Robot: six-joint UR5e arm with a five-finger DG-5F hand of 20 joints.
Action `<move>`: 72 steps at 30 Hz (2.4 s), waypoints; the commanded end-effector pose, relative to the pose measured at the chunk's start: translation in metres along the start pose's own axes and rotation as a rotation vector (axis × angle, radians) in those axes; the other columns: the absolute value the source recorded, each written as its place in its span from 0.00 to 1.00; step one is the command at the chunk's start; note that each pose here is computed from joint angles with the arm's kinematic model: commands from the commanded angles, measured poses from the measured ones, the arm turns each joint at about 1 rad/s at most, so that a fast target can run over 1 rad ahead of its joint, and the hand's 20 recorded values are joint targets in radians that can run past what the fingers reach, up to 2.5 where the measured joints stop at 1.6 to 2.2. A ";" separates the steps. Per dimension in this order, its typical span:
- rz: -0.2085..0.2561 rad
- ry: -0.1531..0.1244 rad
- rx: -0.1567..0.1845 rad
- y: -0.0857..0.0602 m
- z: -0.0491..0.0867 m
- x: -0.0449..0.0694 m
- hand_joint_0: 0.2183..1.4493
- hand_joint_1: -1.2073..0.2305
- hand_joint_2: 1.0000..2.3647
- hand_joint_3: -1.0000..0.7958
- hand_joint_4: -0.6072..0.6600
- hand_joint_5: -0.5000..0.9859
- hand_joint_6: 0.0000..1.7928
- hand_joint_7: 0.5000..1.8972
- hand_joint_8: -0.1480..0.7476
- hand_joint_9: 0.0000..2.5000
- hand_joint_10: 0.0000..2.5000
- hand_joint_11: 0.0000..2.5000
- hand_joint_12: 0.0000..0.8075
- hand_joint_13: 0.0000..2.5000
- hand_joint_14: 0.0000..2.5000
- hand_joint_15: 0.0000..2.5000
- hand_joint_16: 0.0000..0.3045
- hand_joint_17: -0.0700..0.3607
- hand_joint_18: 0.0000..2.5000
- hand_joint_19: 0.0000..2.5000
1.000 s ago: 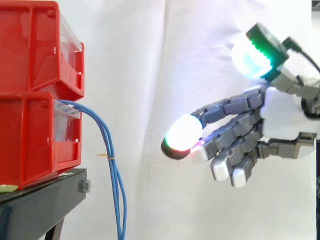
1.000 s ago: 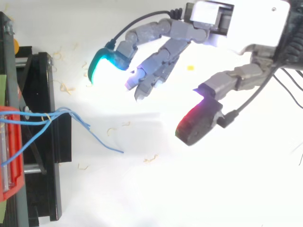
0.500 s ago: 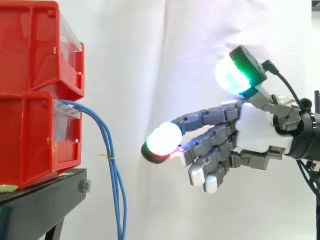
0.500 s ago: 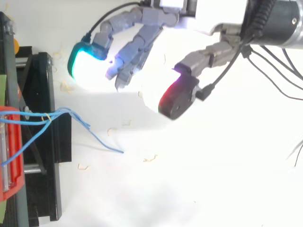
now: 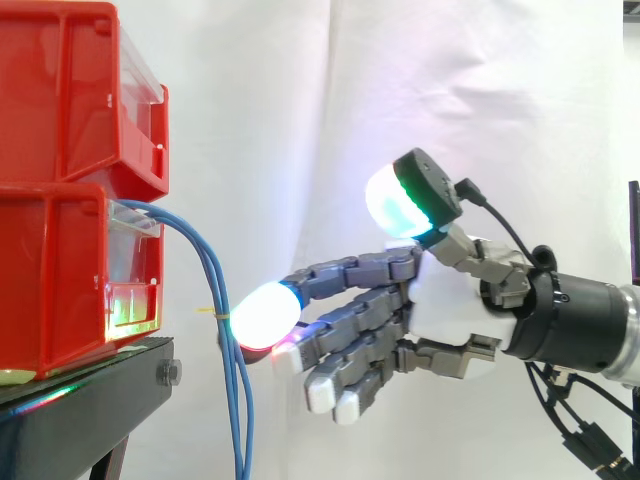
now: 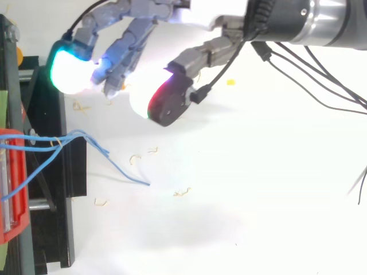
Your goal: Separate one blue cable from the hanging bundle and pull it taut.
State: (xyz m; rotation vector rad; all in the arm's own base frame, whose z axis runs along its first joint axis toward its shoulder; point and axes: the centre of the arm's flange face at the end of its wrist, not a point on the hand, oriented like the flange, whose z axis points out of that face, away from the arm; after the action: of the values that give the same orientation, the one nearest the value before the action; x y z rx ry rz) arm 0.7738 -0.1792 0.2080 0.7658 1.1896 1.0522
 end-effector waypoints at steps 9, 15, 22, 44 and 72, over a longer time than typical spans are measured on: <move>-0.044 -0.010 0.038 -0.010 -0.002 0.026 0.09 0.48 0.00 0.28 0.67 0.21 0.28 0.10 0.57 0.36 0.00 0.05 0.45 0.36 0.00 0.09 0.14 0.38 0.43 0.00; -0.037 -0.053 0.040 -0.017 -0.009 0.050 0.08 0.50 0.00 0.28 0.66 0.21 0.28 0.11 0.55 0.51 0.00 0.15 0.47 0.43 0.00 0.13 0.16 0.42 0.47 0.00; -0.013 -0.044 0.039 -0.015 -0.008 0.065 0.07 0.56 0.00 0.28 0.67 0.22 0.28 0.10 0.52 0.76 0.01 0.35 0.49 0.66 0.01 0.29 0.26 0.58 0.70 0.09; 0.060 -0.088 0.053 -0.010 -0.003 0.082 0.07 0.57 0.00 0.28 0.69 0.26 0.28 0.09 0.43 0.99 0.02 0.75 0.52 0.84 0.01 0.57 0.30 0.65 0.87 0.22; 0.214 -0.079 0.109 -0.003 -0.003 0.119 0.09 0.53 0.00 0.28 0.71 0.28 0.28 0.17 0.41 0.97 0.25 0.69 0.50 0.86 0.01 0.63 0.29 0.63 0.87 0.23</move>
State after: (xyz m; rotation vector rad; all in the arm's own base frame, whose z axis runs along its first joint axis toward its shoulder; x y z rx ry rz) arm 0.7762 -0.0724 0.1636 1.0138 1.1111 1.1184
